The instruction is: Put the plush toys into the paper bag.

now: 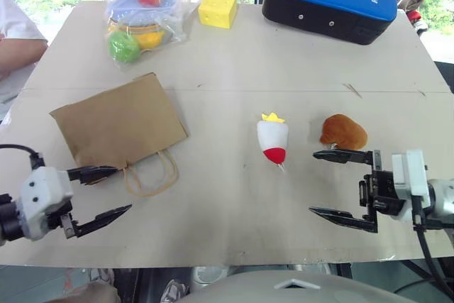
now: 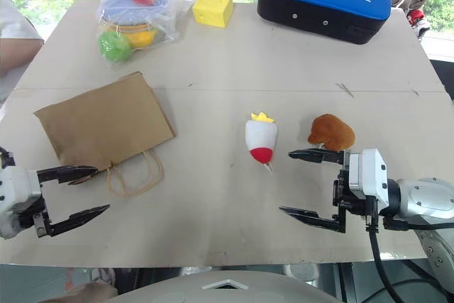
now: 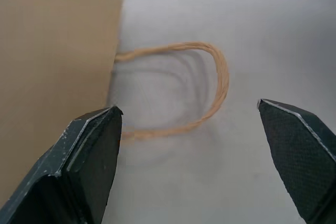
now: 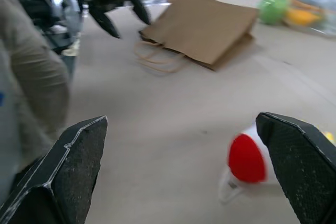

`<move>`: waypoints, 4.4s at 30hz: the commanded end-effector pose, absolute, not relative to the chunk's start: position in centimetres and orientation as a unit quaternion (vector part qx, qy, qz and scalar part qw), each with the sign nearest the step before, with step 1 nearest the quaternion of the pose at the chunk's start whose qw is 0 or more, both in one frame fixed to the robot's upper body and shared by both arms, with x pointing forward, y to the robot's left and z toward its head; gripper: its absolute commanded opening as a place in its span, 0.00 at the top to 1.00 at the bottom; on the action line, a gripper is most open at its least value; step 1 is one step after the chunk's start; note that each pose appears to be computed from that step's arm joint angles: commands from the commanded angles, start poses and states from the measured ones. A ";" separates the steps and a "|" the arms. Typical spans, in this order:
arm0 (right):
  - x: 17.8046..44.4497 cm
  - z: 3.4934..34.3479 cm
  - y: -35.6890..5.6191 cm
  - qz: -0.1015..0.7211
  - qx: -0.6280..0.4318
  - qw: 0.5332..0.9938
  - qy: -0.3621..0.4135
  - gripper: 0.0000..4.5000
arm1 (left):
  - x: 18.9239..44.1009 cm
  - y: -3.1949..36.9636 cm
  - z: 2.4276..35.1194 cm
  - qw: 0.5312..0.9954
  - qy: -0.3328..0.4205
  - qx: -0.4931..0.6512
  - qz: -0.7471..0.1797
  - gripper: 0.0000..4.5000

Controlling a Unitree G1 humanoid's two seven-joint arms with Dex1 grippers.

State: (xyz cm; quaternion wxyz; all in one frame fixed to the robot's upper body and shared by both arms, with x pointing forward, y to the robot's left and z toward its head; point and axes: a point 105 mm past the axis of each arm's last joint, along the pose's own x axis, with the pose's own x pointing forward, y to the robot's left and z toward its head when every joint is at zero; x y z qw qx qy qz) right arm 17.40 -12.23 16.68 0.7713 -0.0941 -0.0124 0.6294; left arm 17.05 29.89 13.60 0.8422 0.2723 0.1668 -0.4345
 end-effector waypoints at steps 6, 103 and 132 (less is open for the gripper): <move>16.7 16.6 -11.8 0.649 -0.097 0.754 -0.028 0.00 | 18.3 28.2 11.6 0.800 0.159 0.313 -0.486 0.13; 32.9 18.5 13.8 0.586 0.224 0.769 0.118 0.99 | 28.0 14.8 25.5 0.830 -0.033 -0.230 -0.507 1.00; 30.9 6.0 12.9 0.621 -0.098 0.770 0.105 0.99 | 28.4 16.0 29.7 0.840 -0.103 -0.237 -0.477 1.00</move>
